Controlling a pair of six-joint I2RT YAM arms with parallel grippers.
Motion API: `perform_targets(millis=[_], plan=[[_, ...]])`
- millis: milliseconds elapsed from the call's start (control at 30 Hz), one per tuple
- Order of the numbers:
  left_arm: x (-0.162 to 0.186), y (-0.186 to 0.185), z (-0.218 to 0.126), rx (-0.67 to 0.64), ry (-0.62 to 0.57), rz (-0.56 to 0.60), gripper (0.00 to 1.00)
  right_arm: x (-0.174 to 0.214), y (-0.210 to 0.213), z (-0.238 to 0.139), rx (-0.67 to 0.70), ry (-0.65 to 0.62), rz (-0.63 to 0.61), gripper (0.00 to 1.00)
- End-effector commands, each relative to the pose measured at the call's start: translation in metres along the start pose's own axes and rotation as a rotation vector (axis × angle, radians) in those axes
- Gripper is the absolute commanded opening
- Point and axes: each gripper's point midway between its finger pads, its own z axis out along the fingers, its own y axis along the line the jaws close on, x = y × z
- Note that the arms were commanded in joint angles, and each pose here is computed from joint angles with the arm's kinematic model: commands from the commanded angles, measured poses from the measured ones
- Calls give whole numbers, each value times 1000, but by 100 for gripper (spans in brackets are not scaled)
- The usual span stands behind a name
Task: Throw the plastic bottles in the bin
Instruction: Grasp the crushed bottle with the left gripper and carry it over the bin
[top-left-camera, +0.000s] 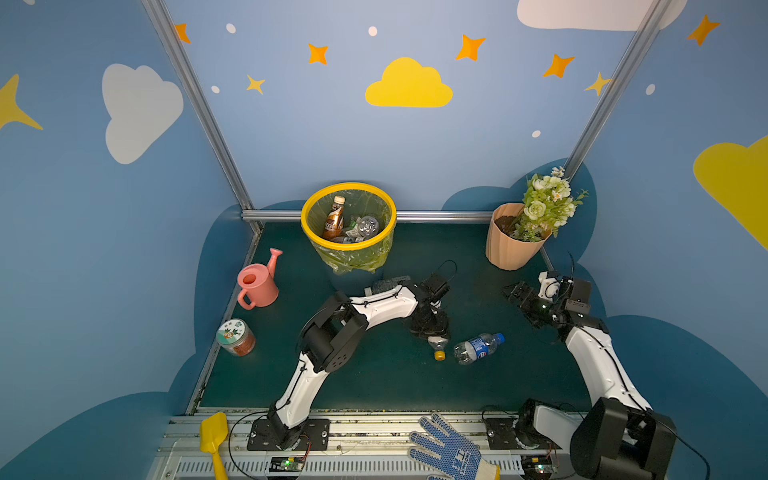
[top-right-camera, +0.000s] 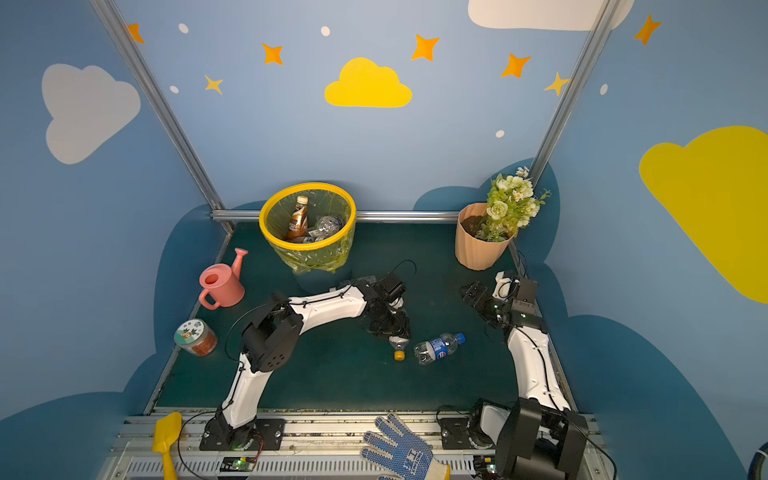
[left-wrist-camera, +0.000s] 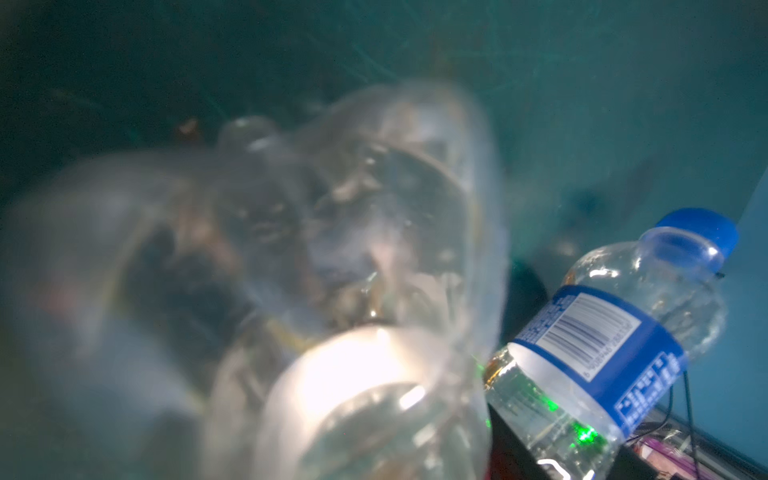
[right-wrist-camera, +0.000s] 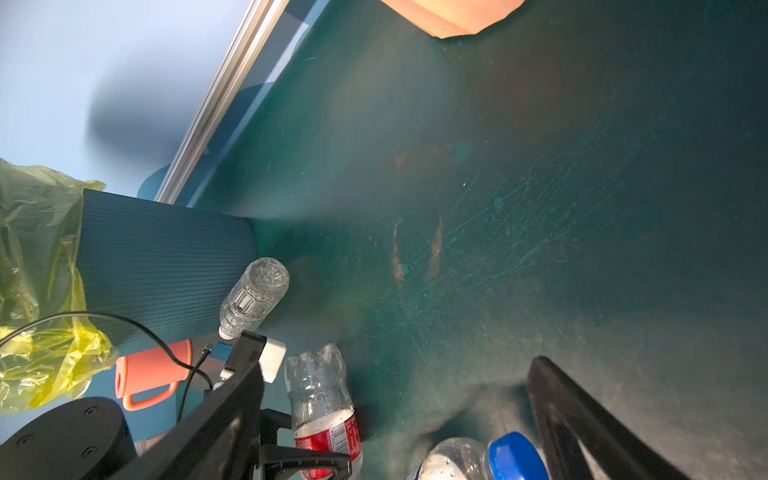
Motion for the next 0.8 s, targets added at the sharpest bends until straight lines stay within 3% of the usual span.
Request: perform_targets(millis=[0,167,367,533,633,767], plan=[[-2,5,0,3,7,-1,57,0,1,-2,-16,-6,0,97],[-11,-3,-17,19,-58,33,51,0,3,-2,-22,-2,2,97],[-31,-27,-83,23,-262,141,50,0,5,-3,-34,1,2,97],[-47,-45,-185,-62,-583,284,50,-3,10,-1,-61,4,-5,97],[-43,-64,-263,-128,-831,425,50,-5,13,1,-74,6,4,97],[-28,-71,-372,-213,-1174,523,50,-5,20,4,-104,8,0,97]])
